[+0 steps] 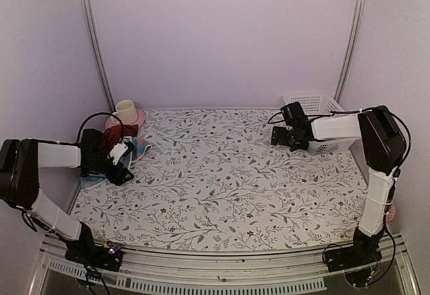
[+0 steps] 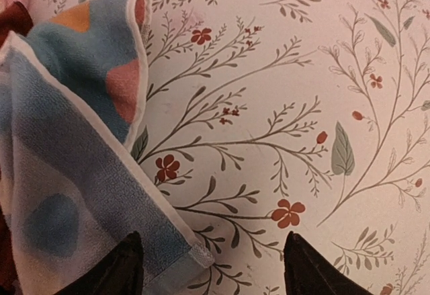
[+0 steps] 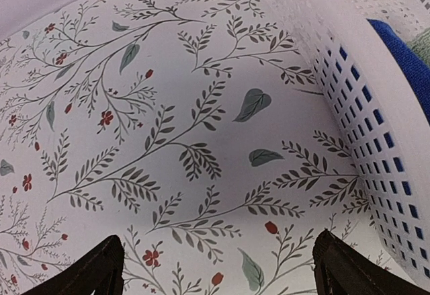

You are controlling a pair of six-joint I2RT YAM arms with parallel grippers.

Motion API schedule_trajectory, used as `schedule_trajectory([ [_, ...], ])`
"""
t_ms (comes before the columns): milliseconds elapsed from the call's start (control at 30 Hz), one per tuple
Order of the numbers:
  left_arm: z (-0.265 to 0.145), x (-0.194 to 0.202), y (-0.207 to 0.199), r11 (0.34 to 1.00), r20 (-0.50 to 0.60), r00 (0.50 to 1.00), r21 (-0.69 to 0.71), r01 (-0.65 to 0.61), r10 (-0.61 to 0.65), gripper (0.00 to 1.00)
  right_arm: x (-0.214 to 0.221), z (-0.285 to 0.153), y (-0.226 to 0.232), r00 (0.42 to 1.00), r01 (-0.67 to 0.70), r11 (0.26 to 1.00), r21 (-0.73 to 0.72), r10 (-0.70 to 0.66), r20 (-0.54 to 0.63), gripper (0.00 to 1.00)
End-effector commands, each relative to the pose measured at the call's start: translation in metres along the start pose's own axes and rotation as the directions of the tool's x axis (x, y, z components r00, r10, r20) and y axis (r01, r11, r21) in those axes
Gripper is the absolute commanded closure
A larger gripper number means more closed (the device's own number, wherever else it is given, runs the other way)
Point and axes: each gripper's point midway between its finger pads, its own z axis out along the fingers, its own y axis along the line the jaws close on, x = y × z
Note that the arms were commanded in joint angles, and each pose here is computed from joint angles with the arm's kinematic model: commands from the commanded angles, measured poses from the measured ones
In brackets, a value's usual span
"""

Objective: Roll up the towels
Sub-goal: Move the storage box to the corner of the board.

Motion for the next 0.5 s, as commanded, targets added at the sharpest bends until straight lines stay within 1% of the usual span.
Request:
schedule_trajectory([
  [0, 0.004, 0.002, -0.006, 1.0, 0.001, 1.0, 0.017, -0.002, 0.002, 0.28, -0.005, 0.017, -0.015, 0.999, 0.026, 0.998, 0.049, -0.024, -0.029, 0.01],
  [267, 0.003, 0.001, -0.006, 1.0, 0.007, 1.0, 0.019, -0.003, 0.003, 0.28, -0.034, 0.038, -0.029, 1.0, 0.012, 0.994, 0.111, -0.013, 0.005, 0.01],
  [467, 0.002, -0.001, -0.006, 1.0, 0.012, 1.0, 0.02, -0.004, 0.004, 0.28, -0.063, 0.055, -0.018, 0.997, 0.049, 0.99, 0.133, -0.056, 0.052, 0.01],
])
